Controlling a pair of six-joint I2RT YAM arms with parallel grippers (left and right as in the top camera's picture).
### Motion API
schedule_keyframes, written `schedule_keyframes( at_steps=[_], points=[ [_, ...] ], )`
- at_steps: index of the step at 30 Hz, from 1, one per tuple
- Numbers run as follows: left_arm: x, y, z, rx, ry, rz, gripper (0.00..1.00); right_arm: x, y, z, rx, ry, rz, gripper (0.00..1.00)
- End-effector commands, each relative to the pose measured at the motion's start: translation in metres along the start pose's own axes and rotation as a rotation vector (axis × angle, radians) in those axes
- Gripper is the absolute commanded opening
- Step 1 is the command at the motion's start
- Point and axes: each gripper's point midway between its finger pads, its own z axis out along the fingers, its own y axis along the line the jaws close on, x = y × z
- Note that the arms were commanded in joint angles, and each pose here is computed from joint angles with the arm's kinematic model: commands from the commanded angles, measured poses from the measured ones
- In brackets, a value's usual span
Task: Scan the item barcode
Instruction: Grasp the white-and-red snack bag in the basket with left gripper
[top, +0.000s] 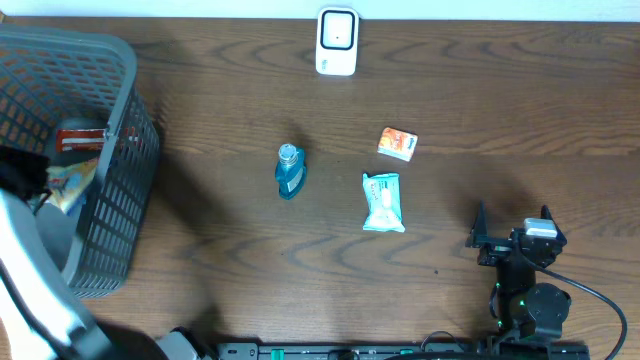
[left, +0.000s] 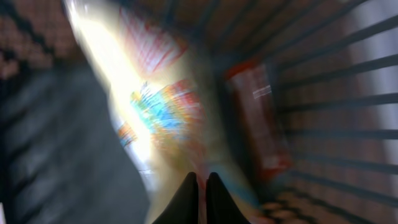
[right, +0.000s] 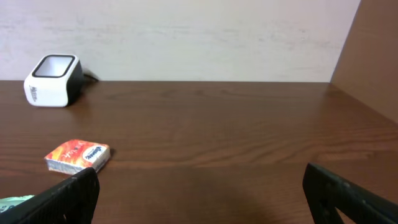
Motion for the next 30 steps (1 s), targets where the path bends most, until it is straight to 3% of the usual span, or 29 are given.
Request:
schedule_keyframes(
  at_steps=[1, 6, 9, 10, 13, 15, 16, 18, 24, 30],
  points=[
    [-0.016, -0.038, -0.073, 0.235, -0.124, 0.002, 0.07, 0.001, -0.001, 0.000, 0.005, 0.001, -0.012, 0.99],
    [0.005, -0.098, -0.171, 0.658, -0.156, 0.081, 0.07, 0.001, -0.001, 0.000, 0.005, 0.002, -0.012, 0.99],
    [0.015, -0.109, -0.204, 0.728, -0.219, 0.126, 0.07, 0.001, -0.001, 0.000, 0.005, 0.002, -0.012, 0.99],
    [0.013, -0.107, -0.207, 0.703, -0.257, 0.120, 0.07, 0.001, -0.001, 0.000, 0.005, 0.002, -0.012, 0.99],
    [-0.003, -0.071, -0.188, 0.478, -0.343, -0.037, 0.67, 0.001, -0.001, 0.000, 0.005, 0.002, -0.012, 0.99],
    [-0.007, -0.047, -0.166, 0.324, -0.348, -0.120, 0.89, 0.001, -0.001, 0.000, 0.005, 0.002, -0.012, 0.99],
    [-0.008, -0.038, -0.152, 0.254, -0.340, -0.131, 0.94, 0.001, -0.001, 0.000, 0.005, 0.002, -0.012, 0.99],
    [-0.004, -0.030, -0.125, 0.156, -0.292, -0.122, 0.98, 0.001, -0.001, 0.000, 0.005, 0.002, -0.012, 0.99],
    [0.027, -0.008, -0.027, -0.114, -0.041, -0.101, 1.00, 0.001, -0.001, 0.000, 0.005, 0.002, -0.012, 0.99],
    [0.064, 0.041, 0.035, -0.395, 0.157, -0.245, 1.00, 0.001, -0.001, 0.000, 0.005, 0.002, -0.012, 0.99]
  ],
)
